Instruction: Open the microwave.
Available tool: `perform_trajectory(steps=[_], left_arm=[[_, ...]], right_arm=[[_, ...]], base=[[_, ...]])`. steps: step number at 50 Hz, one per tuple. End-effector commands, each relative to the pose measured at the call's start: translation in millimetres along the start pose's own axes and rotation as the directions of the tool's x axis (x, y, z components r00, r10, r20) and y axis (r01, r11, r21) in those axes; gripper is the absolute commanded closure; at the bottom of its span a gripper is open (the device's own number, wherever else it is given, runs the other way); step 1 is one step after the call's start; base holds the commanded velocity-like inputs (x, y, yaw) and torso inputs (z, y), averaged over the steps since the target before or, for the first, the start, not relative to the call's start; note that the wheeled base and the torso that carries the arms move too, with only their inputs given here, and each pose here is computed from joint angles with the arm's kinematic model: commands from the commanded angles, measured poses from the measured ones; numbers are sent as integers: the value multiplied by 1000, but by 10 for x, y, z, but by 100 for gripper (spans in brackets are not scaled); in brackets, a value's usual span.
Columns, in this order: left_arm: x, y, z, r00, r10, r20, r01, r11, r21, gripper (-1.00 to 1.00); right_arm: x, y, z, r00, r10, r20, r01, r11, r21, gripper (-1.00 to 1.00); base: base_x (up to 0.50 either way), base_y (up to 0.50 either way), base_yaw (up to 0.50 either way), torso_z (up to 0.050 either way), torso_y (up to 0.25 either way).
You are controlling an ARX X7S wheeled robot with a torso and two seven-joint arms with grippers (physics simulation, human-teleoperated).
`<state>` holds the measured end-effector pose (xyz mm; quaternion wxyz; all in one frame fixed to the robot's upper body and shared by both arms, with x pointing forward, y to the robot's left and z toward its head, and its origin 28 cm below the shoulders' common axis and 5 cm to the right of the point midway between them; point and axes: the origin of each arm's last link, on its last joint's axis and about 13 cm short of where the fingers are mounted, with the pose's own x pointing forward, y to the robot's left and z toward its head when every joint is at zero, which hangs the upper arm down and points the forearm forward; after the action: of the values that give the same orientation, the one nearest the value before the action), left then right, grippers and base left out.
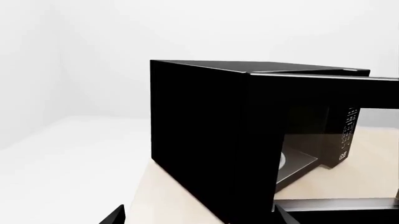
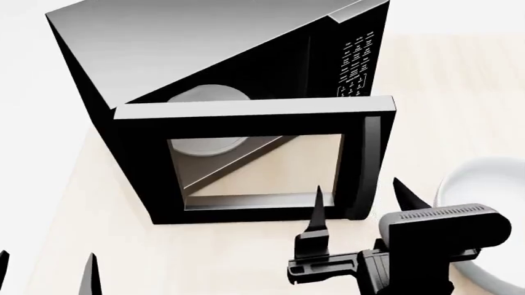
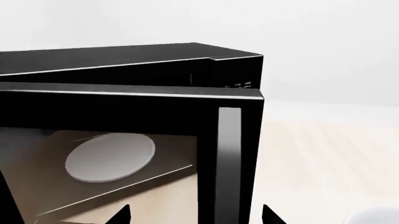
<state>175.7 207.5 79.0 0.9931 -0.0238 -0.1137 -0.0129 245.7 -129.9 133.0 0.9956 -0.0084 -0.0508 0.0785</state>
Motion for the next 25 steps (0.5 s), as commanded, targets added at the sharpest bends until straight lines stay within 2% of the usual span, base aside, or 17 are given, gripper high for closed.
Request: perform_trajectory(steps=[1,2,8,13,15,16,22,25], left_arm=[[-7,1,6,1000,-2,1,2,1000,-2,-100],[-7,0,5,1000,-3,0,3,1000,-5,-100],[-8,0,2,1000,-5,-1,5,1000,-8,-100],[-13,0,4,1000,-5,-1,5,1000,-9,-100],[-13,1,5,1000,-5,-1,5,1000,-8,-100],[-13,0,6,1000,-6,0,6,1000,-8,-100],[-13,4,14,1000,-5,1,5,1000,-10,-100],[-12,2,17,1000,-8,1,8,1000,-11,-100]], right_arm=[[-195,81,186,1000,5,24,-4,999,-33,-100],[-237,105,226,999,-23,24,25,997,-72,-100],[-435,167,462,994,-57,96,68,991,-116,-100],[-543,198,624,988,-61,143,77,991,-111,-100],[-581,214,715,979,-83,184,112,982,-150,-100],[-590,217,754,972,-107,211,138,980,-141,-100],[-635,245,1038,945,-76,317,140,973,-184,-100],[-645,262,1205,943,-43,329,115,972,-204,-100]], base=[[0,0,0,0,0],[0,0,0,0,0],[0,0,0,0,0],[0,0,0,0,0],[0,0,0,0,0],[0,0,0,0,0],[0,0,0,0,0],[0,0,0,0,0]])
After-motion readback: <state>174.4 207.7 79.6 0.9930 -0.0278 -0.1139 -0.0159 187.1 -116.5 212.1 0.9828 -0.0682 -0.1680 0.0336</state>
